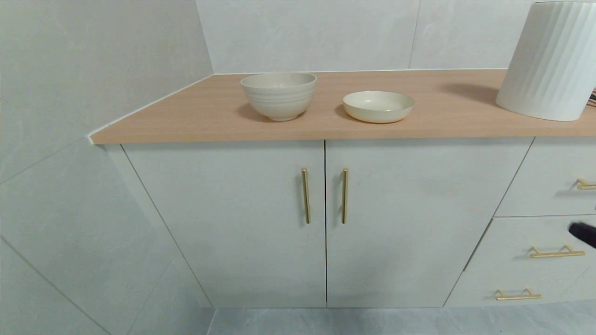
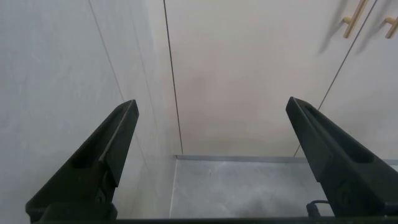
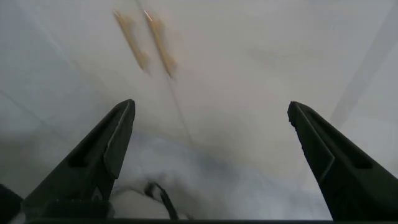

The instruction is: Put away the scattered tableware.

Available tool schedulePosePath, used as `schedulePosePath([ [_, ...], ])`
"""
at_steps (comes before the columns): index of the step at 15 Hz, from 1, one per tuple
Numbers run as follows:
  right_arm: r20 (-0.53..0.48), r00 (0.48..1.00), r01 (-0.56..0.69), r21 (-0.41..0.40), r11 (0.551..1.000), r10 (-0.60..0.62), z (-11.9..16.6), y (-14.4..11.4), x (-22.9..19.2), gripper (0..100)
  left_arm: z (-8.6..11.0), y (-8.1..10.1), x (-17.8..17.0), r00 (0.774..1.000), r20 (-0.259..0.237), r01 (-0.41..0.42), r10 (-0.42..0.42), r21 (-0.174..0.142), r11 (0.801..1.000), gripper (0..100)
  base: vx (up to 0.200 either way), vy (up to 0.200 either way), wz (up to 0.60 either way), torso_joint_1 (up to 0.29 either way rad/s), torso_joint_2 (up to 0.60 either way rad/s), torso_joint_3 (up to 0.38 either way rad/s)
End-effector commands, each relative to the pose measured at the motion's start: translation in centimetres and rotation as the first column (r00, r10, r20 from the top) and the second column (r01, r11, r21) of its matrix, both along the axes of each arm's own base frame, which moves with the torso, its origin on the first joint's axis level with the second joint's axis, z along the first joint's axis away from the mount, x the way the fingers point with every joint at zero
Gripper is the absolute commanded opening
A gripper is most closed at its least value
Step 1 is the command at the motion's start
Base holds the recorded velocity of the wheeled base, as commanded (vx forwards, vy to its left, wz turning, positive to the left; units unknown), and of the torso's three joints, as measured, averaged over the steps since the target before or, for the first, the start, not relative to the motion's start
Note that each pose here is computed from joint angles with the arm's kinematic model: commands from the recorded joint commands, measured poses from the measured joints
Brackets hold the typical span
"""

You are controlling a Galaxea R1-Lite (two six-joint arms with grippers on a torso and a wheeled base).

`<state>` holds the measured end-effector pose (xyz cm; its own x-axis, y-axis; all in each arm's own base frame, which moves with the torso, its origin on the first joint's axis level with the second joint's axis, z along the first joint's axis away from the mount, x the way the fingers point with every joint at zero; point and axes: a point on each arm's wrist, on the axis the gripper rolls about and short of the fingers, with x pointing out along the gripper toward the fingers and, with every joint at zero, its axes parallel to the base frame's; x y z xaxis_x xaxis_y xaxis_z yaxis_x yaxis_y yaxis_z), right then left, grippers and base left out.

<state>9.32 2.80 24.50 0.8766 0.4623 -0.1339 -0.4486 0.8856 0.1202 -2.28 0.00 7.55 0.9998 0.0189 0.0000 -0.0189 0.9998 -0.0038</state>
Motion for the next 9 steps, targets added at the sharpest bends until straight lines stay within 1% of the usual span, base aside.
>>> schedulePosePath([
  [1, -0.038, 0.986, -0.162, -0.006, 0.987, 0.162, 2.6, 5.0, 9.3, 100, 0.0, 0.0, 0.0, 1.0, 0.0, 0.001, -0.001, -0.001, 1.0, 100, 0.0, 0.0, 0.0, 0.0, 0.0, 0.0],
  [2, -0.021, 0.978, -0.208, 0.003, 0.978, 0.208, 2.9, 6.4, 10.5, 100, 0.0, 0.0, 0.0, 1.0, 0.0, 0.001, -0.001, -0.001, 1.0, 100, 0.0, 0.0, 0.0, 0.0, 0.0, 0.0],
  [4, 0.016, 0.972, -0.237, 0.025, 0.971, 0.236, 3.2, 8.0, 13.0, 100, 0.0, 0.0, 0.0, 1.0, 0.0, -0.001, 0.001, -0.001, 1.0, 100, 0.0, 0.0, 0.0, 0.0, 0.0, 0.0],
  [5, 0.001, 0.961, -0.276, 0.058, 0.959, 0.277, 3.2, 9.1, 13.7, 100, 0.0, 0.0, 0.0, 1.0, 0.0, 0.001, -0.001, -0.001, 1.0, 100, 0.0, 0.0, 0.0, 0.0, 0.0, 0.0],
  [7, -0.094, 0.931, -0.338, 0.147, 0.929, 0.354, 2.0, 11.5, 15.2, 100, 0.0, 0.0, 0.0, 1.0, 0.0, -0.001, 0.001, -0.001, 1.0, 100, 0.0, 0.0, 0.0, 0.0, 0.0, 0.0],
  [8, -0.141, 0.919, -0.346, 0.156, 0.925, 0.367, 0.8, 12.5, 16.1, 100, 0.0, 0.0, 0.0, 1.0, 0.0, 0.001, -0.001, -0.001, 1.0, 100, 0.0, 0.0, 0.0, 0.0, 0.0, 0.0],
  [9, -0.17, 0.915, -0.341, 0.153, 0.927, 0.365, 0.0, 12.9, 16.8, 100, 0.0, 0.0, 0.0, 1.0, 0.0, -0.001, 0.001, -0.001, 1.0, 100, 0.0, 0.0, 0.0, 0.0, 0.0, 0.0],
])
